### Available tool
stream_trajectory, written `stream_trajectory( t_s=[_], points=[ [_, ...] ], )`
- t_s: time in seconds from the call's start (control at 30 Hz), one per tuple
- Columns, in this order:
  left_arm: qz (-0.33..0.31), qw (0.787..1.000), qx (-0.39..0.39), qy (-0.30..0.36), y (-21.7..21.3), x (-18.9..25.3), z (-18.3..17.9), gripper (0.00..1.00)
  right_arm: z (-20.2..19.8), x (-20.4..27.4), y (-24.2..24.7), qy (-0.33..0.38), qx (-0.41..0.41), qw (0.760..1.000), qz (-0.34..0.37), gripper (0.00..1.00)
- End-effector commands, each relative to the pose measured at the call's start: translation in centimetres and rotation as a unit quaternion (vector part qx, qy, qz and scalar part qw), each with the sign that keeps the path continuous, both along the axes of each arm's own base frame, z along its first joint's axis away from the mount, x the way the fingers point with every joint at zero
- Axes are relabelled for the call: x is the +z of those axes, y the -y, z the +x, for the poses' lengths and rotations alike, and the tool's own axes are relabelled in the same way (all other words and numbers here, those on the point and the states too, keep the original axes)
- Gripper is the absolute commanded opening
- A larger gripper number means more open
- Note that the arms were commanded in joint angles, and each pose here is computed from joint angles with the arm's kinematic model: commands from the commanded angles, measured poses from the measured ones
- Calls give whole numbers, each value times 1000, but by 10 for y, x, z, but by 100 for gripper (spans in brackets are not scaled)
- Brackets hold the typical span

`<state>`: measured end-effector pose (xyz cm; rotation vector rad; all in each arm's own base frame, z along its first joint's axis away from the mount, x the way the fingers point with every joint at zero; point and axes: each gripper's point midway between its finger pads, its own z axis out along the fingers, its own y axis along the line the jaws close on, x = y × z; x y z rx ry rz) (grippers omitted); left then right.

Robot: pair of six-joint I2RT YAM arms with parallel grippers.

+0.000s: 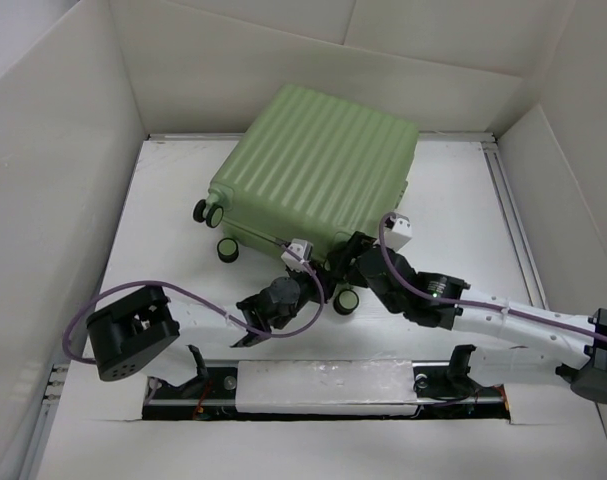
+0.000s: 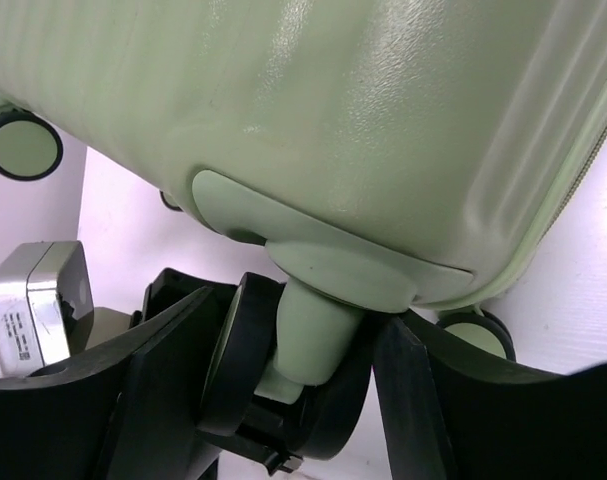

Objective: Pack the luggage

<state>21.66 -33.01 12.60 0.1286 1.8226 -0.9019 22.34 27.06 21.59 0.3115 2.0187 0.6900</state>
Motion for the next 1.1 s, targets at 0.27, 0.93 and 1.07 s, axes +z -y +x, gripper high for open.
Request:
stream_trajectory(
  t_s=[0.27, 0.93, 1.07],
  points=[
    [-48, 998, -21, 20, -8, 8, -14, 45, 15, 0, 10, 12, -8, 1000, -8, 26],
    [-37, 997, 41, 56, 19, 27, 11, 47, -1, -5, -16, 7, 62, 998, 7, 0],
    [-34, 996, 59, 56, 23, 27, 19, 27, -7, -3, -13, 10, 68, 998, 12, 0]
  ],
)
